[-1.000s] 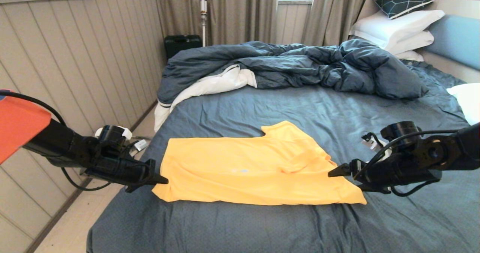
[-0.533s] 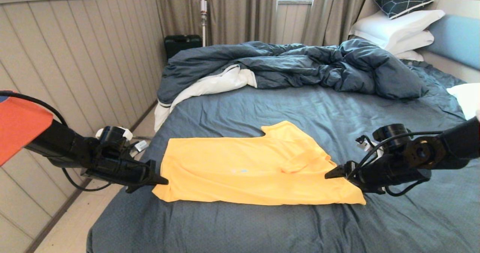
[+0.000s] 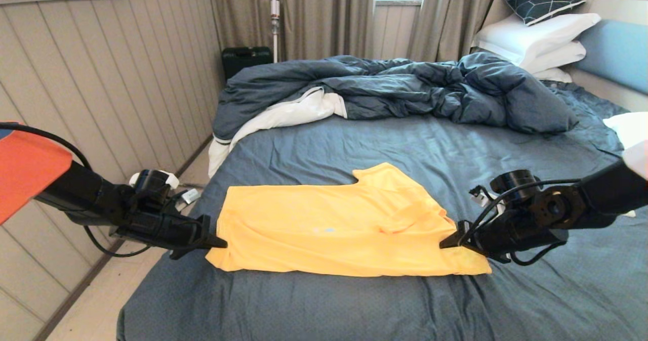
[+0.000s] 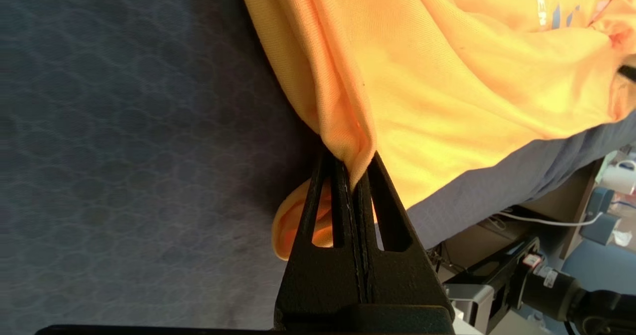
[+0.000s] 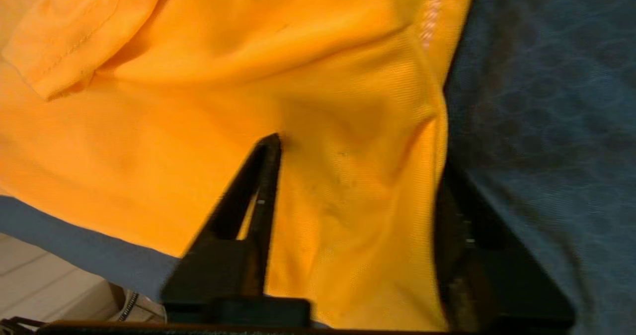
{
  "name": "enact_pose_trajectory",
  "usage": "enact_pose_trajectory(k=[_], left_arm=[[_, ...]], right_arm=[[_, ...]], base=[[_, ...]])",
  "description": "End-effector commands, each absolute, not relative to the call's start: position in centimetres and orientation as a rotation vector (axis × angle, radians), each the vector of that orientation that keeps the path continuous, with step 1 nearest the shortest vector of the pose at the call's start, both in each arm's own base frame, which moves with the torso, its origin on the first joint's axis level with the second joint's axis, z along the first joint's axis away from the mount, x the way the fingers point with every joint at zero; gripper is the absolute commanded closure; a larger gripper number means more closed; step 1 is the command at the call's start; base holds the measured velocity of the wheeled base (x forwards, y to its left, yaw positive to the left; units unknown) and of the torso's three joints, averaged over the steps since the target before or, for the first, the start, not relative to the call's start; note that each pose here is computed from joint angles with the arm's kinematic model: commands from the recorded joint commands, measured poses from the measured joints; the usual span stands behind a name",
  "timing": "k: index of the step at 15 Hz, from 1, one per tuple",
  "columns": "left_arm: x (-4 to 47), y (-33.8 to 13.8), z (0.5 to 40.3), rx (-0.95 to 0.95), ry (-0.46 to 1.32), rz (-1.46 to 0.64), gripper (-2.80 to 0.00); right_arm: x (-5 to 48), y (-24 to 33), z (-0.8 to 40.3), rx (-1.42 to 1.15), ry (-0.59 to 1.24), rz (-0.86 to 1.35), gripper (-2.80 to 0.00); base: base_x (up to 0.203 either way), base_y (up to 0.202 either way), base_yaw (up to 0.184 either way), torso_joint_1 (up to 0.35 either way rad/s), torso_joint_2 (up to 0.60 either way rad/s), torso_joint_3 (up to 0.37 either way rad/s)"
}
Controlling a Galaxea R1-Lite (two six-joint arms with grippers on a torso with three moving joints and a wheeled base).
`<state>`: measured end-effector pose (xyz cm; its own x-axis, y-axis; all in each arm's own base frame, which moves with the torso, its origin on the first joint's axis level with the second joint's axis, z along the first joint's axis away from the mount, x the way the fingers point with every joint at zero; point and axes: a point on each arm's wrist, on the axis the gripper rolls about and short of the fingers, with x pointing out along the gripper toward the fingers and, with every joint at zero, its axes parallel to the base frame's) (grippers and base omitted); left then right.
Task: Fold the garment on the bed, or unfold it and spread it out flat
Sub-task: Fold the yellow T-shirt
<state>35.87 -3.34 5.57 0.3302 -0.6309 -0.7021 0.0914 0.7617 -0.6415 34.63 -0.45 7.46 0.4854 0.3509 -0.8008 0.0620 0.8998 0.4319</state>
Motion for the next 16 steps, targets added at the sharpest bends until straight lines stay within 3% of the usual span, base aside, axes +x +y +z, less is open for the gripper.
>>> enact_pose_trajectory(k=[1,16], left_arm=[[35.8,-3.4,5.5,-0.556,1.152,-0.507,0.0],[31.8,-3.4,8.7,-0.52,1.216,-0.528,0.0]], right_arm=[[34.5,0.3,7.6,0.43,1.062,0.202,0.0],[30.0,-1.0,10.0,0.355,1.033,0.214,0.0]], base=[[0.0,0.0,0.0,0.0,0.0,0.0],[0.0,0.0,0.0,0.0,0.0,0.0]])
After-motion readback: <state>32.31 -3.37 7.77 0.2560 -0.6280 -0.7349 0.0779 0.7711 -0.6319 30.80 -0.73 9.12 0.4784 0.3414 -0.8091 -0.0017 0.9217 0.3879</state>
